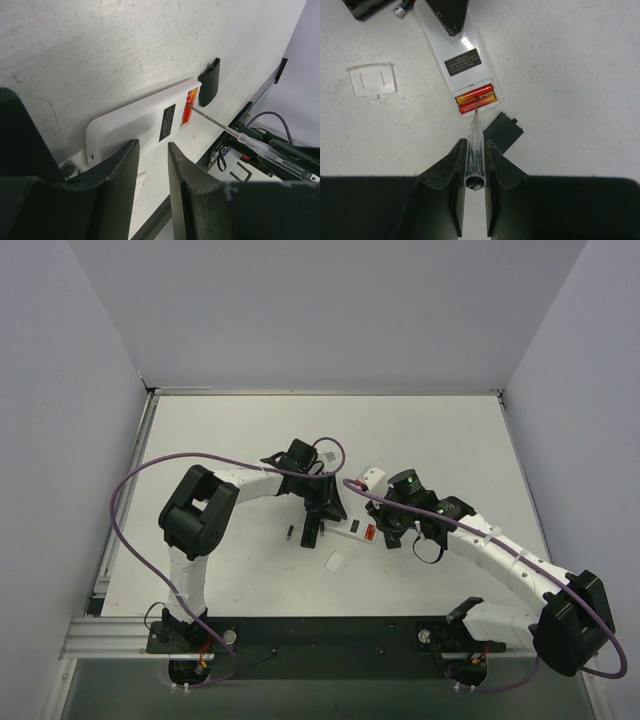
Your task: Unload the batteries from the remote control
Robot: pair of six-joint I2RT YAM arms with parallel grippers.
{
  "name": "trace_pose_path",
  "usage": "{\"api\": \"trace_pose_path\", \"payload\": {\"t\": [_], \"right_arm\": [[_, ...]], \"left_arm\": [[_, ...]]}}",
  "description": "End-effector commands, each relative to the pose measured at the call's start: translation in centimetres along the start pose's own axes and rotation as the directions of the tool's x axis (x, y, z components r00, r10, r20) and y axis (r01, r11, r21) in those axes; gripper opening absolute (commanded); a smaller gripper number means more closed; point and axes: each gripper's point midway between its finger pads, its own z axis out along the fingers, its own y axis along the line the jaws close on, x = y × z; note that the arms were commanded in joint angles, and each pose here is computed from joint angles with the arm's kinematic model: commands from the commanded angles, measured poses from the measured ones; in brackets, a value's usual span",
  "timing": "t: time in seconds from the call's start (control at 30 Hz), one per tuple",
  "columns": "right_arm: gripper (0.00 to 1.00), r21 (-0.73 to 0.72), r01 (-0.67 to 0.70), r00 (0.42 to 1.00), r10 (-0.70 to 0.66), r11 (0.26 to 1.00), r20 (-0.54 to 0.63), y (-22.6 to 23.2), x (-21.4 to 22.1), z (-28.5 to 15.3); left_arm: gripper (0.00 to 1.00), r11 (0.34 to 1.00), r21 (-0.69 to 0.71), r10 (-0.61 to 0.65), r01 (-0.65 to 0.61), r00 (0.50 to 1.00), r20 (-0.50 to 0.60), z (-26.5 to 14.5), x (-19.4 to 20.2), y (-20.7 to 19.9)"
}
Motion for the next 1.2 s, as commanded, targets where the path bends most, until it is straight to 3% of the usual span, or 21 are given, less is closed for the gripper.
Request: {"api": "trace_pose_path", "payload": {"t": [0.0,0.23,0.53,0.73,0.97,1.17], "right_arm": [[0.0,0.015,-0.073,0.996,0.074,0.997,-0.058,0.7,2.1,1.1],[0.0,0.174,-0.154,0.987,0.16,0.973,-0.023,0.1,1.9,0.9],[0.0,0.237,-0.197,0.98,0.198,0.951,0.022,0.3,1.7,0.2],[0.0,0.183,-0.219,0.976,0.217,0.958,0.032,1.4,1.3,0.3],[0.0,0.092,-0.269,0.963,0.268,0.959,0.023,3.8,1.1,1.0],[0.0,0.092,-0.258,0.966,0.256,0.962,0.029,4.4,1.6,1.5]], "left_arm": [[0.4,1.0,-0.005,0.001,-0.001,1.0,-0.001,0.6,0.4,0.6],[0.4,1.0,-0.013,-0.004,0.003,1.0,-0.009,0.7,0.5,1.0],[0.4,1.0,-0.013,0.005,-0.005,1.0,-0.003,1.0,0.2,1.1],[0.4,0.998,0.039,0.055,-0.055,0.998,-0.004,1.3,-1.3,-0.3],[0.44,0.981,0.151,0.109,-0.123,0.99,0.093,-1.4,-4.8,-5.8],[0.44,0.988,0.122,0.087,-0.095,0.994,0.07,-0.7,-4.1,-4.4]]}}
